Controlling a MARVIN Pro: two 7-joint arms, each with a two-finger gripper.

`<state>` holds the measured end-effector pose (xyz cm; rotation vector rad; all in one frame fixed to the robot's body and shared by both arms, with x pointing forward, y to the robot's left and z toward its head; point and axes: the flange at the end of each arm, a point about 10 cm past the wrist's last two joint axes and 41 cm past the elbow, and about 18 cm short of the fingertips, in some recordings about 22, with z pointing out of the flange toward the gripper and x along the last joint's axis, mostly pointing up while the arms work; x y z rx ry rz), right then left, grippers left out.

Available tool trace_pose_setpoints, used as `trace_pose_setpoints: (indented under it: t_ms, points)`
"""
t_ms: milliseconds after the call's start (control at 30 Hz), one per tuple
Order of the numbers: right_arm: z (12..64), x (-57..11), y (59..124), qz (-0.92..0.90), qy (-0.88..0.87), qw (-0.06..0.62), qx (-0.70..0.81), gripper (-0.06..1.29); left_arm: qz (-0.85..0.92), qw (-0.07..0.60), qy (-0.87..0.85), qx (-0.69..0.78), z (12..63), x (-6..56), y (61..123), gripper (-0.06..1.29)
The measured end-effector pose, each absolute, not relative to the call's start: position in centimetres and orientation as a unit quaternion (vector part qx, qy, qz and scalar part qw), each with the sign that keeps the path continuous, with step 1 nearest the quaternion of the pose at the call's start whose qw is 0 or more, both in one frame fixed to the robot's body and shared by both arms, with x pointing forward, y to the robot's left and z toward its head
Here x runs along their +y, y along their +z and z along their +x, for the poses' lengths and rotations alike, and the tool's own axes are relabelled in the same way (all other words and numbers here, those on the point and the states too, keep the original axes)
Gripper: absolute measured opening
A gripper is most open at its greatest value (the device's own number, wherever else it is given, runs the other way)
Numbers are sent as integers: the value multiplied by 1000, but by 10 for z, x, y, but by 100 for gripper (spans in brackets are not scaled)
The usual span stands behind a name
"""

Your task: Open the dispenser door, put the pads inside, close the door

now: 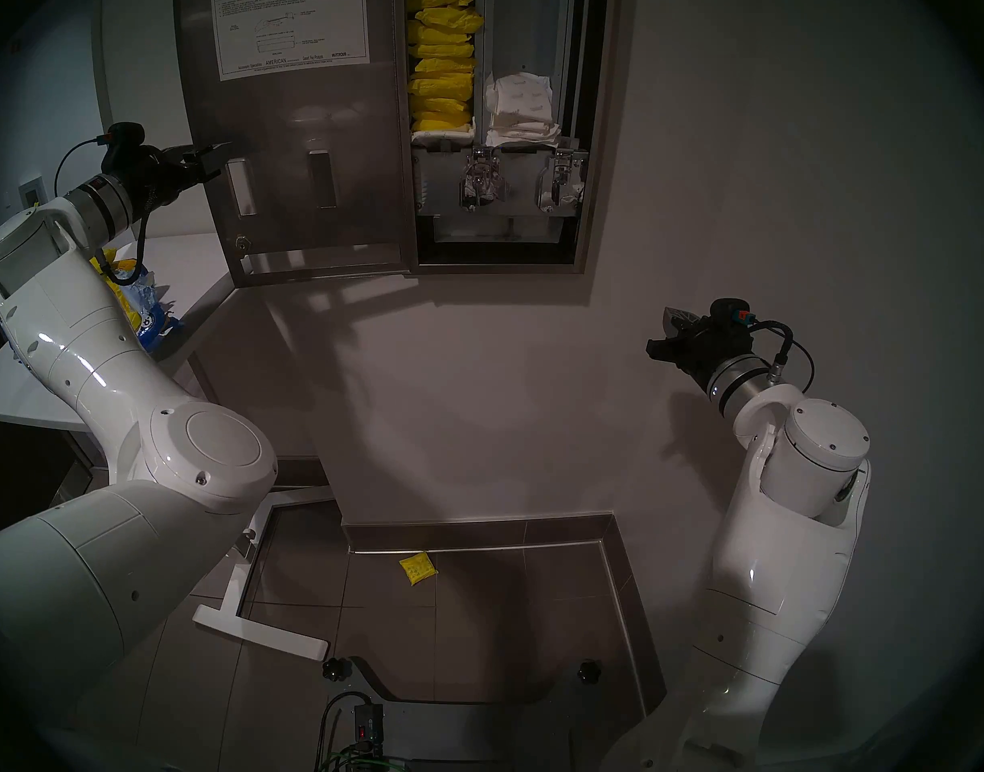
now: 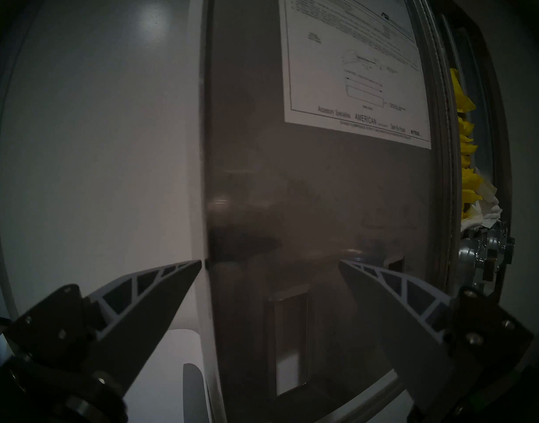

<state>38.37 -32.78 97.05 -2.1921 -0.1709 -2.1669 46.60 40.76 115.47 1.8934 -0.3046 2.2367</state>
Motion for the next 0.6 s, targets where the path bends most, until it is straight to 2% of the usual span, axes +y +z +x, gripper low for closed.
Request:
trace_pose_setpoints:
  t_ms: [600]
  points:
    - [384, -328, 971, -710, -702, 27, -55, 7, 647, 105, 753, -61, 470, 414, 1158, 121]
